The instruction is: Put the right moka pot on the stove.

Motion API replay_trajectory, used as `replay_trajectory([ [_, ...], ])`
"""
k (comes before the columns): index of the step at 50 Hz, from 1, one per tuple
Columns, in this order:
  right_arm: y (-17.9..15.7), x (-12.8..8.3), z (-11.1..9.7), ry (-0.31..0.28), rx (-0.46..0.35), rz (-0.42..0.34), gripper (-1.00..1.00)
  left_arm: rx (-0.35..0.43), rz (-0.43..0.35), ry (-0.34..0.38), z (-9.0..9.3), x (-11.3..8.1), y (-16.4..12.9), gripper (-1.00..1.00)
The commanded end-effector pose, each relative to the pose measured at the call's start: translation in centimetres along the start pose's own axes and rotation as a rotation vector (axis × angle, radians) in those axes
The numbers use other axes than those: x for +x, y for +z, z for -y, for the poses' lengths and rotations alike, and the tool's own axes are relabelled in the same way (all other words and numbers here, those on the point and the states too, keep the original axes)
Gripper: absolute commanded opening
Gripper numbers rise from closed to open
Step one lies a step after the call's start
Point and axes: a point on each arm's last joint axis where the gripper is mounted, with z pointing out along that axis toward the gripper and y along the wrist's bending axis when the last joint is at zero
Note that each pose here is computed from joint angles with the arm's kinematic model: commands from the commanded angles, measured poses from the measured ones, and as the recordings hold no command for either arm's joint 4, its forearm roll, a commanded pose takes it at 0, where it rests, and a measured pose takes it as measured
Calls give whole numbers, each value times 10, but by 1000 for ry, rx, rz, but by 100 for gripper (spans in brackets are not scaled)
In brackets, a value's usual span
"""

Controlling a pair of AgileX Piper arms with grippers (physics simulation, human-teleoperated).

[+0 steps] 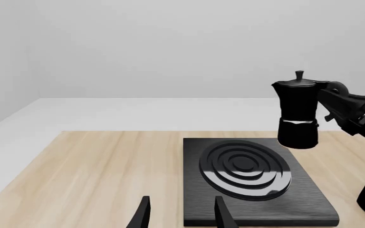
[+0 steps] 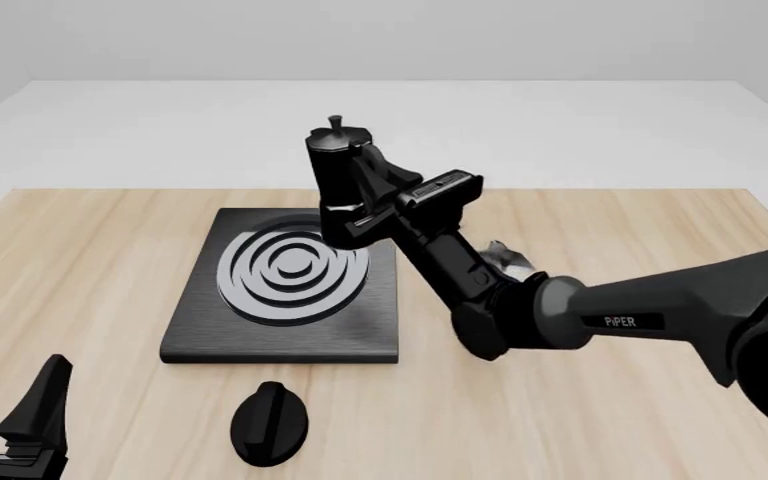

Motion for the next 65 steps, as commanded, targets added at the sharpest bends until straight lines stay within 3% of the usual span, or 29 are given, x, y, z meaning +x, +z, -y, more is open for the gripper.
replay_trajectory([
  [1,15,-6,-9,15,-23,45,-100,0,0,0,0,0,0,100],
  [25,38,21,-23,33,-52,32,-100,0,0,0,0,0,0,100],
  [62,48,60,-46,69,-97,-8,-100,0,0,0,0,0,0,100],
  [65,50,67,-41,94,-88,-15,-100,0,0,0,0,0,0,100],
])
